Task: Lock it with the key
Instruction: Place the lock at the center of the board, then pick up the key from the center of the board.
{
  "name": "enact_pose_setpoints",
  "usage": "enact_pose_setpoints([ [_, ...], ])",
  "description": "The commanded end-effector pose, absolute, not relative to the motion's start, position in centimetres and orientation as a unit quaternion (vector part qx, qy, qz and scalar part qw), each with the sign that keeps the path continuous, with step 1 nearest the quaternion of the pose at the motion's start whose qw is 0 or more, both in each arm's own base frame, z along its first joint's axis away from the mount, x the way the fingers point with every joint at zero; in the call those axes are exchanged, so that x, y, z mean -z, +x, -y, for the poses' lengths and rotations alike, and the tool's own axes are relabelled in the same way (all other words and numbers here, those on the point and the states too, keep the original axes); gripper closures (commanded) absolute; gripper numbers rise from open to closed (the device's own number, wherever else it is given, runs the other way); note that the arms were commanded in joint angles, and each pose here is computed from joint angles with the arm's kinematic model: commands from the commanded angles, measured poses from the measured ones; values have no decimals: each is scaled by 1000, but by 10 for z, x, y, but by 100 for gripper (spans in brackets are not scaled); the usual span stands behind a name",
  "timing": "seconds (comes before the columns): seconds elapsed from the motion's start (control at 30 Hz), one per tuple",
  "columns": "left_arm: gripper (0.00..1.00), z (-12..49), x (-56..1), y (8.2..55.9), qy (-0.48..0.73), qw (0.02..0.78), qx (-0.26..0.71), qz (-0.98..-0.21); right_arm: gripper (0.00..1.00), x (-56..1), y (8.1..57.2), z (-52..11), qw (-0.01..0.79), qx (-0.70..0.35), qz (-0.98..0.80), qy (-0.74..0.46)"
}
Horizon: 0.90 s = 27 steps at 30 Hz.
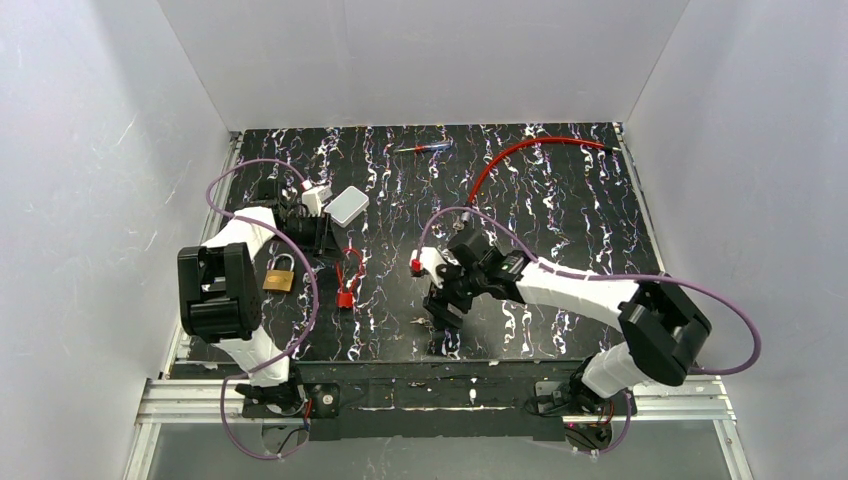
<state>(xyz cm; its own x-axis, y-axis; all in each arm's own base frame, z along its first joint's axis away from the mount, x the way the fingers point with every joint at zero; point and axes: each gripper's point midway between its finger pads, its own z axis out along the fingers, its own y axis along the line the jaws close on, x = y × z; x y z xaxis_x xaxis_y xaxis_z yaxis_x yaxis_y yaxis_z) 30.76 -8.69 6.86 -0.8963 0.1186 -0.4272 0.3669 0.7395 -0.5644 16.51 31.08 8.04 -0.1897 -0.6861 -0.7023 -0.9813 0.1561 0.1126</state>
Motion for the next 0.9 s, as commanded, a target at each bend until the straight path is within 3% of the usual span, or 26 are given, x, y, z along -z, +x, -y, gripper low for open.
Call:
enact_pose_setpoints([
  [0.0, 71, 82, -71, 317, 135, 194, 317, -918, 17, -84, 177, -329, 280, -264, -703, -598],
  [0.3, 30, 75, -135, 318, 122, 272, 283, -912, 24, -55, 170, -346, 266, -197, -692, -642],
  [0.37, 2, 73, -176, 309, 107, 318, 274, -902, 27, -44, 166, -353, 255, -178, -689, -655],
  [0.47, 2, 77, -229, 288, 101, 390, 274, -873, 32, -34, 171, -362, 259, -153, -688, -660],
  [0.57, 2, 87, -253, 280, 77, 417, 308, -851, 49, -24, 168, -359, 239, -146, -689, -668],
  [0.87, 2, 87, -260, 293, 61, 408, 318, -854, 47, -20, 151, -333, 194, -152, -696, -675],
])
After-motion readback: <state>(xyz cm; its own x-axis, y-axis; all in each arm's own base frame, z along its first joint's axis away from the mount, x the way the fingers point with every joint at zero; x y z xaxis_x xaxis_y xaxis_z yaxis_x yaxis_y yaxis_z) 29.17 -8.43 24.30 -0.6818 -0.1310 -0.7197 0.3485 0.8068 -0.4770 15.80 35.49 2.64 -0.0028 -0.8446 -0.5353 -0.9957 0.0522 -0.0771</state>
